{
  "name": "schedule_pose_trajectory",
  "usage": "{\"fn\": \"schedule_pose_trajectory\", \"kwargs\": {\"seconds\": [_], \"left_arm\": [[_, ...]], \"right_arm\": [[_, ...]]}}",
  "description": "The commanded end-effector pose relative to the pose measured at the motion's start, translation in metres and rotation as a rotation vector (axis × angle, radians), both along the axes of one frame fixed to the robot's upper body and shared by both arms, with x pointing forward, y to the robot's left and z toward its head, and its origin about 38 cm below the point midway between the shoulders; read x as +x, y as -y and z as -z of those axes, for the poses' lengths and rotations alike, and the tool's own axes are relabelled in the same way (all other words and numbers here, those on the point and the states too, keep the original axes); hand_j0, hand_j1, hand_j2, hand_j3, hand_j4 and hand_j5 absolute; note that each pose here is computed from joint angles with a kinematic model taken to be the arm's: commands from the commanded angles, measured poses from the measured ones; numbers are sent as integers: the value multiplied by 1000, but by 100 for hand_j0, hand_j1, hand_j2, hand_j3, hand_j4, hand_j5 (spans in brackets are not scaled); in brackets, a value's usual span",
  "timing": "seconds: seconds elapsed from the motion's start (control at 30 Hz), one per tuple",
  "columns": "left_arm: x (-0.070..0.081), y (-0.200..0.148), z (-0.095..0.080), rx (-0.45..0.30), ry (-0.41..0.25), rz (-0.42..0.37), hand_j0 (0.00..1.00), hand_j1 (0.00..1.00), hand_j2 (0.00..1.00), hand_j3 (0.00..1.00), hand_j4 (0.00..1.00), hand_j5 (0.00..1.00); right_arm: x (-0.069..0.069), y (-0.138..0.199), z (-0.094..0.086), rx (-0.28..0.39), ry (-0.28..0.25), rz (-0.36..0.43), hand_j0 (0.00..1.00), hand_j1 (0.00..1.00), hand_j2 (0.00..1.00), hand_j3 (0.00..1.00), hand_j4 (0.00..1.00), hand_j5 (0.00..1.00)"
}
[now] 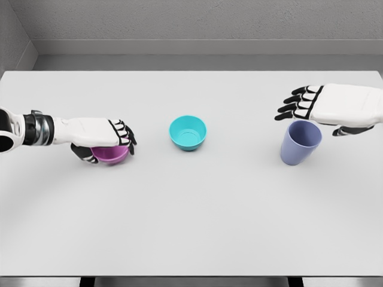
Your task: Stacking bowl and cup with both arms
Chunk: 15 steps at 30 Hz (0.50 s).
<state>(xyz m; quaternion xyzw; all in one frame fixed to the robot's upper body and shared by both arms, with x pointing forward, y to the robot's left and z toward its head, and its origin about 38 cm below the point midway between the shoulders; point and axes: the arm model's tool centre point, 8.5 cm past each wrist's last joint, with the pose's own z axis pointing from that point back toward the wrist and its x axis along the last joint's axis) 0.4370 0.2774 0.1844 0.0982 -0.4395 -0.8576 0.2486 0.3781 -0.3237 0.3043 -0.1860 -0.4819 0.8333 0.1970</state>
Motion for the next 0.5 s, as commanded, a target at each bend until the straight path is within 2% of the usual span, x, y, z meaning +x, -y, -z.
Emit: {"fn": "schedule_pose_trajectory", "kwargs": {"seconds": [0.0,0.13,0.23,0.47], "left_arm": [[0,0,-1,-7,-2,-3,51,51,51,51,51,51],[9,15,-18,-26,40,23,52,52,52,52,52,52],[18,38,-41,-53,91,68,52,52,52,52,52,52],[25,100,-58,-103,120,176,52,52,52,52,52,52]], "right_arm": [[-1,0,3,-1,-10,2,100,100,100,100,100,100],[-1,2,4,-5,-15,6,100,100,100,100,100,100],[-2,7,3,-15,-17,16,100,100,100,100,100,100],[-2,7,3,-14,-17,17,100,100,100,100,100,100]]}}
